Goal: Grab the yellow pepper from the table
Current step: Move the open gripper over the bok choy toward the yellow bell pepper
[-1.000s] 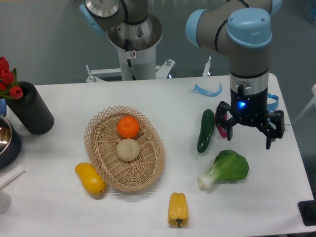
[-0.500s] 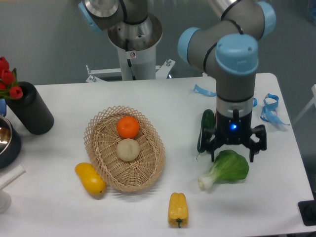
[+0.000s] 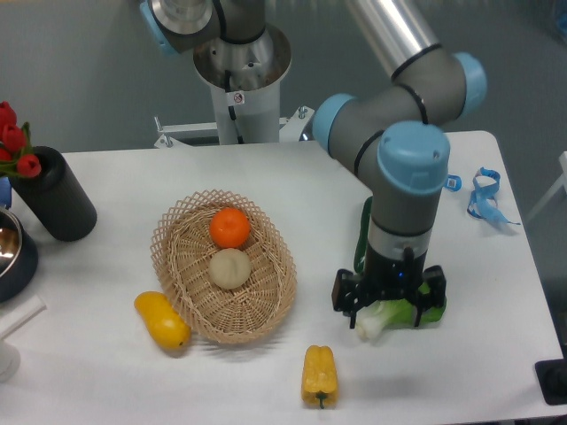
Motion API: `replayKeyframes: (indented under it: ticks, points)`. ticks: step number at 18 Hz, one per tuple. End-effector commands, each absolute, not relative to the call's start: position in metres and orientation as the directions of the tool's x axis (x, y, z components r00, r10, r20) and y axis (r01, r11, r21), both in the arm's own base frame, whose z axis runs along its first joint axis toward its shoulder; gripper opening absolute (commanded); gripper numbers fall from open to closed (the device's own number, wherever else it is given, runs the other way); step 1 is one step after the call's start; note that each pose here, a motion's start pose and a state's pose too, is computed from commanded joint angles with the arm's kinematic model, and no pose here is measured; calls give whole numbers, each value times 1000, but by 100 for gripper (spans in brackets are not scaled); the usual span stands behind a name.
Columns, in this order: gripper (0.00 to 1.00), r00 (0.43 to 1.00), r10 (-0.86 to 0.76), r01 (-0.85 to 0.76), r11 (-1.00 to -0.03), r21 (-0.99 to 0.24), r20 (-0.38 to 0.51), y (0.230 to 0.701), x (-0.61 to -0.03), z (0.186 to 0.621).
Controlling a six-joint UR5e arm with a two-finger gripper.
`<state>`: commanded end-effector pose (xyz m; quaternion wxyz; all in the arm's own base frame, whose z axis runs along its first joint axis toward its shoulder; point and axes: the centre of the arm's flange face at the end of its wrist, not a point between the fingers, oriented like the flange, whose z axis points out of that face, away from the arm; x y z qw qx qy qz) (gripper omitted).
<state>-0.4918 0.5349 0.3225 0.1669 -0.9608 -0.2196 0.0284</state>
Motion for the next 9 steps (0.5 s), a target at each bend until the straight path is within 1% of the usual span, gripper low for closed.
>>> replayKeyframes:
  ticks: [3, 9]
  points:
    - [100, 913, 407, 386, -857, -343, 11, 553, -483, 296]
    - [100, 921, 388, 380, -875, -301, 36, 570, -472, 259]
